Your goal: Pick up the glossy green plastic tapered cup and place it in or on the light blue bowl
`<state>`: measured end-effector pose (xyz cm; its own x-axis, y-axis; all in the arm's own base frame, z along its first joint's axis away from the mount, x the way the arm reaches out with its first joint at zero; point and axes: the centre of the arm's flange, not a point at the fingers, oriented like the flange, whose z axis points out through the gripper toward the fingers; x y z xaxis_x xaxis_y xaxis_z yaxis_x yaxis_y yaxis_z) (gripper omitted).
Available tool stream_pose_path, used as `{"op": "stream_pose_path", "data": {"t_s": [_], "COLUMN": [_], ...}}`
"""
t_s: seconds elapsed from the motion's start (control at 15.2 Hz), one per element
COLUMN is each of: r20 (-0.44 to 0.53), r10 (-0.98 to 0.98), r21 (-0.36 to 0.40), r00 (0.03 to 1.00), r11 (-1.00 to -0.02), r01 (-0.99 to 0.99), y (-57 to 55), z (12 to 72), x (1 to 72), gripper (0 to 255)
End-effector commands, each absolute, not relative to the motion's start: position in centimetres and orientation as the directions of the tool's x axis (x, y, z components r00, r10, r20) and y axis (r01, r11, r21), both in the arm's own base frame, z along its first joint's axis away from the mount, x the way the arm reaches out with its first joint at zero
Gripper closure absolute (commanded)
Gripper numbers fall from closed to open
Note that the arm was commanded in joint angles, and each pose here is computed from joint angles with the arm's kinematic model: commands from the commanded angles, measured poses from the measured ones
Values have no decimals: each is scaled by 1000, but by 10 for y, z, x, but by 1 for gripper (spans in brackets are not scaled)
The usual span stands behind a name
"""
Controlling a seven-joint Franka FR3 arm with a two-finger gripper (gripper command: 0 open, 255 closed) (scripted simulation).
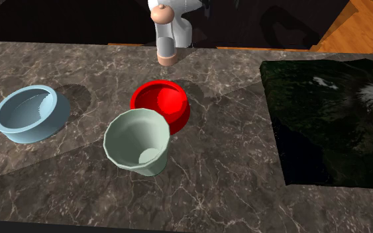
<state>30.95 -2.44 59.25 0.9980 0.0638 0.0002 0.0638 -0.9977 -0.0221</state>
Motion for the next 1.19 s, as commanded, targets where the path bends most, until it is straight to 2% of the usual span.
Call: {"op": "stream_pose_path", "data": {"t_s": [0.0, 1.12], "r20": [0, -15], "r10": [64, 67], "r21": [-22, 199], "r00": [998, 998], "r11": [-998, -978], "r01": [64, 69], "y": [-24, -164], "z": [592, 557], "x": [310, 447], "gripper": [0, 0]}}
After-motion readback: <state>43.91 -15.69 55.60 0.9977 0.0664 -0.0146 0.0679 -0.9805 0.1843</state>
